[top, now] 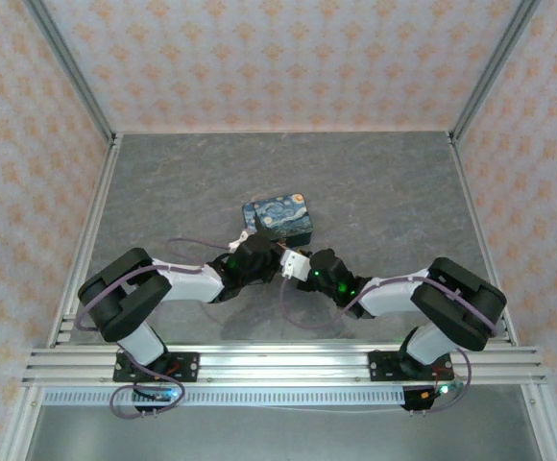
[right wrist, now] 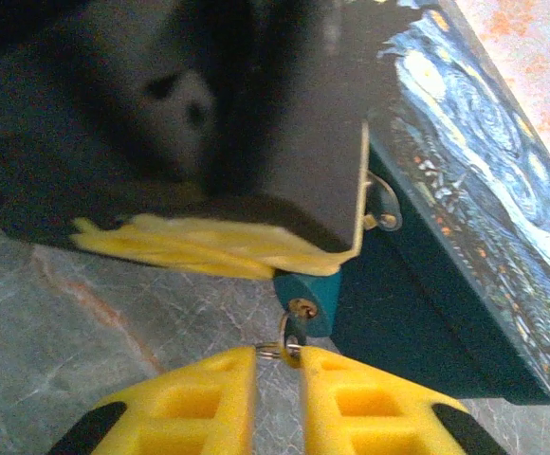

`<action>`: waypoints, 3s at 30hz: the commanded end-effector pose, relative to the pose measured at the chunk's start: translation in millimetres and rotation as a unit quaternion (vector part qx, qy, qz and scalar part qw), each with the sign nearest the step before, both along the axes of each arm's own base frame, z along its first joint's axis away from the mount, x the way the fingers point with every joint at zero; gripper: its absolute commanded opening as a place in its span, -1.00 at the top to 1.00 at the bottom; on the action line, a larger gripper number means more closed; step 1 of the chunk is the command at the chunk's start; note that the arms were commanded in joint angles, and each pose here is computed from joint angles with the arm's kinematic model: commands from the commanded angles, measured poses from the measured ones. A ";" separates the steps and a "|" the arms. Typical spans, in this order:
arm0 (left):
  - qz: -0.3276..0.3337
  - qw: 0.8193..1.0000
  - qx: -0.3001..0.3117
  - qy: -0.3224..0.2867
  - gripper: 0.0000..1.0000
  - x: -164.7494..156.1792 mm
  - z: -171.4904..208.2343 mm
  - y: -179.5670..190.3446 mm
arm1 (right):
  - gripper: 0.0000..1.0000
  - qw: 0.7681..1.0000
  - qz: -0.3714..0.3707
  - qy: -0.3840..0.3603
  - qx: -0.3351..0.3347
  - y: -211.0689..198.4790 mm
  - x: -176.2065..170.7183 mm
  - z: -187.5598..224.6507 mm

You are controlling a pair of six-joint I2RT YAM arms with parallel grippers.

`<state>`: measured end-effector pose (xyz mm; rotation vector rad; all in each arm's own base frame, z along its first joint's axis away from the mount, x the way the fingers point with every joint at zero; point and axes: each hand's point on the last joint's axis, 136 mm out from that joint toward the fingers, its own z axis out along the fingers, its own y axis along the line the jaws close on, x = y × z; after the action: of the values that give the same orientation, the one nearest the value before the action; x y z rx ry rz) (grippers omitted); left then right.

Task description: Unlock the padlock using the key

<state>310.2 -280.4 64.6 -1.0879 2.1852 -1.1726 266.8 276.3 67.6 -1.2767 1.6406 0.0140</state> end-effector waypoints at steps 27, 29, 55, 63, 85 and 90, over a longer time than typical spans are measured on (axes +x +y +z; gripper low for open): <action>-0.016 1.000 -0.011 -0.007 1.00 1.2 11.6 -10.8 | 1.00 0.979 -0.046 0.095 0.174 11.9 16.9 32.0; -0.015 1.000 -0.010 -0.005 1.00 0.8 9.9 -10.5 | 1.00 0.974 -0.056 0.117 0.185 12.6 15.9 30.6; -0.021 0.998 0.058 -0.010 0.19 -2.6 12.7 14.4 | 1.00 0.915 -0.152 0.246 0.282 3.6 17.9 -2.7; -0.018 0.993 0.117 -0.026 0.06 -4.9 34.3 51.1 | 1.00 0.875 -0.166 0.320 0.323 -2.6 19.2 -0.2; -0.096 0.961 0.257 -0.036 -0.47 36.0 64.7 116.4 | 0.20 0.830 -0.194 0.380 0.359 -29.5 34.1 8.3; -0.143 0.950 0.277 -0.023 -0.48 53.6 54.2 106.3 | -0.03 0.789 -0.162 0.415 0.423 -21.3 44.8 42.8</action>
<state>362.5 -169.2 124.9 -0.6325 2.3876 -0.6307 304.1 241.9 78.5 -0.2570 2.2262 0.9694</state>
